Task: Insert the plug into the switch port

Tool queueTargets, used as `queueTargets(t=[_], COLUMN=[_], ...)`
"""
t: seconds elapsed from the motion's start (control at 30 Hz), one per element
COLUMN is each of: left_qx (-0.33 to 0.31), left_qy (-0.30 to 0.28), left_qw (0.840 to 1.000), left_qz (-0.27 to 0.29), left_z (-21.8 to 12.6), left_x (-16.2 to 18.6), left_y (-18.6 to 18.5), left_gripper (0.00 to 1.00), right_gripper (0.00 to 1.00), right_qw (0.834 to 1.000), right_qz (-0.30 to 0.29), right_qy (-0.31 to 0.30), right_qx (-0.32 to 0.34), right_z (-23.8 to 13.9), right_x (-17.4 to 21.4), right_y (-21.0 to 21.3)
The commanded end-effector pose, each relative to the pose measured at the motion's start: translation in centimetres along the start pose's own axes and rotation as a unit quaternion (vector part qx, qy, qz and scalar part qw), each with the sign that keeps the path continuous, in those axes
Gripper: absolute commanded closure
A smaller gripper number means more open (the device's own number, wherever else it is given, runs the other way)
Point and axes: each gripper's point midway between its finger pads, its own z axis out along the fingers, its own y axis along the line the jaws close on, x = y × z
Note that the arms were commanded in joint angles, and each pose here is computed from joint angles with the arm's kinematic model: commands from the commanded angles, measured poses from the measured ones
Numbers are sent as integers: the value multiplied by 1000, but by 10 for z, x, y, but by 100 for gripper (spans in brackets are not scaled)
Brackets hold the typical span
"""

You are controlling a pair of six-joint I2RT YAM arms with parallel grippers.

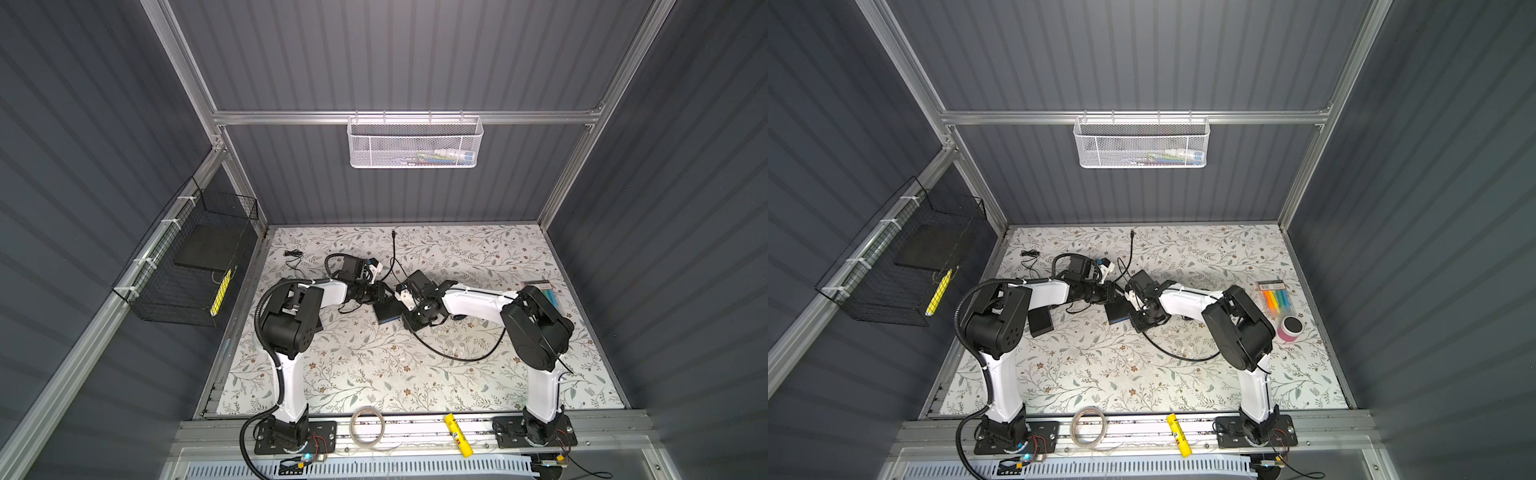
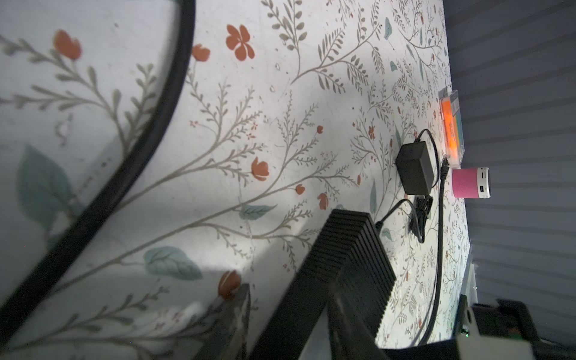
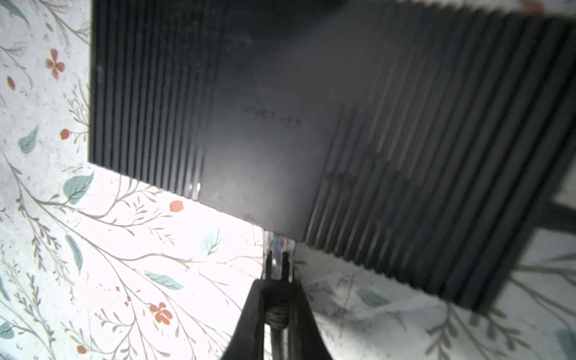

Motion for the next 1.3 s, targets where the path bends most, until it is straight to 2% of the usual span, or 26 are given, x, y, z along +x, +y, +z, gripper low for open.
queueTargets(t=[0.0, 1.27], left_qx=[-3, 18], left_qy=[26, 32], left_qw=[999, 999], left_qz=[-27, -22], left_z=[0, 6], left_x=[21, 24], left_y=[2, -1], left_gripper=[58, 62], right_gripper=[100, 100], right_qw=[1000, 998], right_qz=[6, 0], right_qy=[7, 36], right_qx=[12, 47], right_z=[5, 4], right_x=[-1, -7], right_y=[-5, -21])
